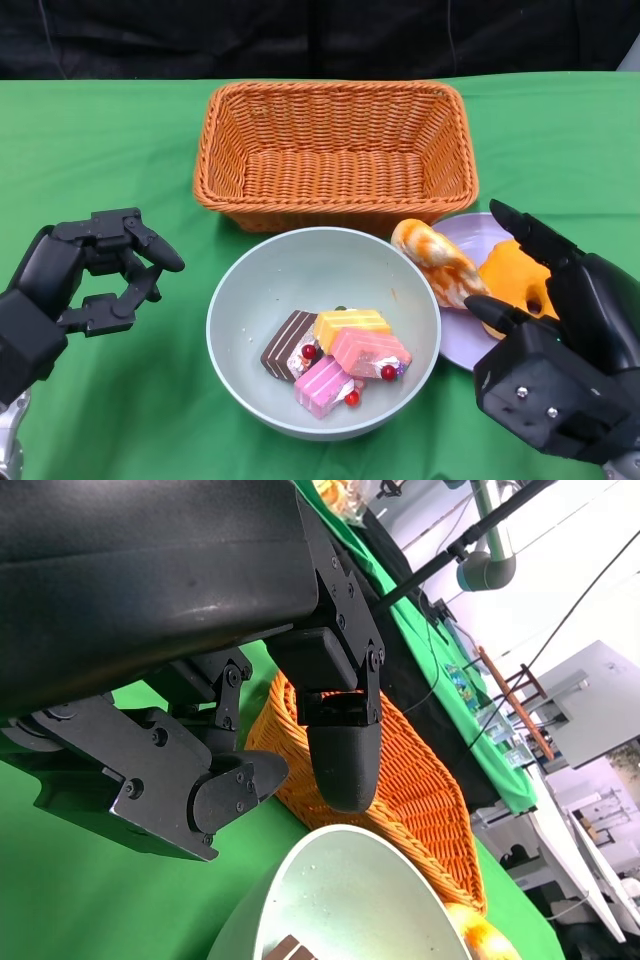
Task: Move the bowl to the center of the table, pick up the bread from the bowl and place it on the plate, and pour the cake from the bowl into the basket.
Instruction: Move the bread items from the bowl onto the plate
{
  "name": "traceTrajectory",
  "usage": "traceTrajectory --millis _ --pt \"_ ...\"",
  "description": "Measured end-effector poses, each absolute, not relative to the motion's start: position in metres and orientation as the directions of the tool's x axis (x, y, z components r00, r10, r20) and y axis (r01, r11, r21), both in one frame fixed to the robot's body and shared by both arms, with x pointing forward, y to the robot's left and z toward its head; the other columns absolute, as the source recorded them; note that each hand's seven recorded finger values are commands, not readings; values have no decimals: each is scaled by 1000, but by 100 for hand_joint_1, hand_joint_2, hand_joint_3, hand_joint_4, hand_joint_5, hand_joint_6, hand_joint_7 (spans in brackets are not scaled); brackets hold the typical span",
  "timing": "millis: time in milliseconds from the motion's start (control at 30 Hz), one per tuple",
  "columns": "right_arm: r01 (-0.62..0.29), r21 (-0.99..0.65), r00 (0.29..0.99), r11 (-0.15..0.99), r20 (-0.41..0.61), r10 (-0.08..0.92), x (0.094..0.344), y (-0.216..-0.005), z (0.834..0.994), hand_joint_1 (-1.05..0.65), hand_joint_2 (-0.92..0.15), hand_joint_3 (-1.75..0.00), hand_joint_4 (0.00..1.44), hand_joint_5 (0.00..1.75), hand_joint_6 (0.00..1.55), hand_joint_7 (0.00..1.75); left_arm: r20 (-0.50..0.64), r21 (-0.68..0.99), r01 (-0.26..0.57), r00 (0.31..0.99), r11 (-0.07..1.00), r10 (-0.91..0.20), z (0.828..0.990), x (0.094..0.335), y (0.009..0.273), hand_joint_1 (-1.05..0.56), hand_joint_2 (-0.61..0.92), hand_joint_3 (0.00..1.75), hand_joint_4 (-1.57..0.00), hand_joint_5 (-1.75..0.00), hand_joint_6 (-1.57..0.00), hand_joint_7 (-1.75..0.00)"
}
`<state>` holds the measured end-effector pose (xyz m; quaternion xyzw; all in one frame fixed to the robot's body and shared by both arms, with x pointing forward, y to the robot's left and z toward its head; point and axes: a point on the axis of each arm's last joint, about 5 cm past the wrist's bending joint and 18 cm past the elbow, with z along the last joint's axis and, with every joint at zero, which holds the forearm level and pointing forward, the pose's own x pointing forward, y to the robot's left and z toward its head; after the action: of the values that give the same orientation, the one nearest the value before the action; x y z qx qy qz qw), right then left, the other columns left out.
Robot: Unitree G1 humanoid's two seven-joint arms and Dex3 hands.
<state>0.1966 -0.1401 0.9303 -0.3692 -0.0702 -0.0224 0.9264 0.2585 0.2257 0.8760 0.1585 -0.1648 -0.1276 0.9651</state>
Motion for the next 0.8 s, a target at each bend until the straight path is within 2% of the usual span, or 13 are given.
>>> traceTrajectory --millis 167,433,667,800 --pt "75 -691 992 719 128 20 198 -140 929 -76 -92 -13 45 10 41 2 278 348 194 913 917 -298 876 258 226 5 66 86 -85 -130 -87 -101" --pt "52 -707 994 706 104 31 208 -137 924 -76 -92 -15 55 13 46 3 274 346 194 915 918 -297 876 259 226 6 66 85 -84 -130 -86 -101" --pt "23 -664 997 747 66 28 221 -135 920 -69 -92 -13 74 18 55 5 273 346 194 915 918 -296 876 258 226 8 66 86 -83 -131 -86 -101" --pt "10 -658 999 753 46 26 226 -132 917 -67 -92 -13 76 16 58 6 273 346 194 915 918 -296 876 258 226 8 66 86 -84 -130 -86 -101"
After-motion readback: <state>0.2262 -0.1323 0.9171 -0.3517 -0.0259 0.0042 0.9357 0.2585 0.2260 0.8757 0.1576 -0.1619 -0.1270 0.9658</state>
